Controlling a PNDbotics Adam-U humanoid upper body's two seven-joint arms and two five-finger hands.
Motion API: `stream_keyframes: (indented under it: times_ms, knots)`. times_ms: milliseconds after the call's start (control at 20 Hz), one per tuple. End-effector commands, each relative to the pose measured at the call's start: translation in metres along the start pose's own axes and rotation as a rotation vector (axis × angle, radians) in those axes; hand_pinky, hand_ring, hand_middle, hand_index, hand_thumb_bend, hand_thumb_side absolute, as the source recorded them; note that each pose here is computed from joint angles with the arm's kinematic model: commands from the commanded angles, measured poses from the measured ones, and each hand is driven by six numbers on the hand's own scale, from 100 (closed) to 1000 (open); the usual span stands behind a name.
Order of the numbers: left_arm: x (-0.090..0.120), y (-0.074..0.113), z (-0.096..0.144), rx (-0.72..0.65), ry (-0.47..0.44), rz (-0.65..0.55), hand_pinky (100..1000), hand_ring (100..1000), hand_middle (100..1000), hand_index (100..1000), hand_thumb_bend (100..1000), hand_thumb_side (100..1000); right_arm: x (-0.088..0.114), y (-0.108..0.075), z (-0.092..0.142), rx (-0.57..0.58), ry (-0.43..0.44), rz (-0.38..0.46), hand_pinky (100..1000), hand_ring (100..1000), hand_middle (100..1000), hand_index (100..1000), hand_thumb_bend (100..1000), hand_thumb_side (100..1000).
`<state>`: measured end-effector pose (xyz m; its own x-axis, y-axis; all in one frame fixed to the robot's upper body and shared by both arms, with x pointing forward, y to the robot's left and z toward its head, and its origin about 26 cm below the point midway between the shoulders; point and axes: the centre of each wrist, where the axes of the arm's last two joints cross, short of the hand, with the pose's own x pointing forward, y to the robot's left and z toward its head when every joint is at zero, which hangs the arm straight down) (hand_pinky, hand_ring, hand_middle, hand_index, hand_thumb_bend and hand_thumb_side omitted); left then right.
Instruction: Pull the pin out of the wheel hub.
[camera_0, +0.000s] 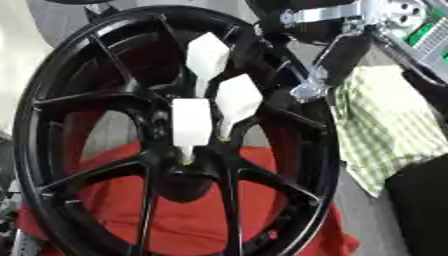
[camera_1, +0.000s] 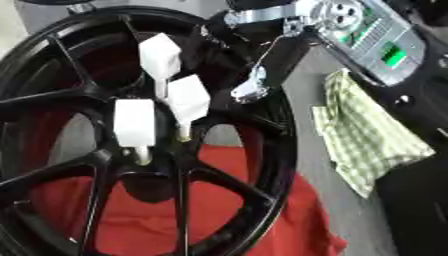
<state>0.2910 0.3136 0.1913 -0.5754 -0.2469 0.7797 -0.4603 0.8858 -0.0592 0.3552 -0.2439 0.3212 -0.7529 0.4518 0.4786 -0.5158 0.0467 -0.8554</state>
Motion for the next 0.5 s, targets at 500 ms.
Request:
stream_keyframes:
  times_ms: [500]
  knots:
    - [0.0087,0.0019,-0.0049,-0.01,-0.033,-0.001,780,569,637,666,100,788,0.0119,-0.0023,0.0075,-0.02,0.02,0.014,862,869,755,844,445,331]
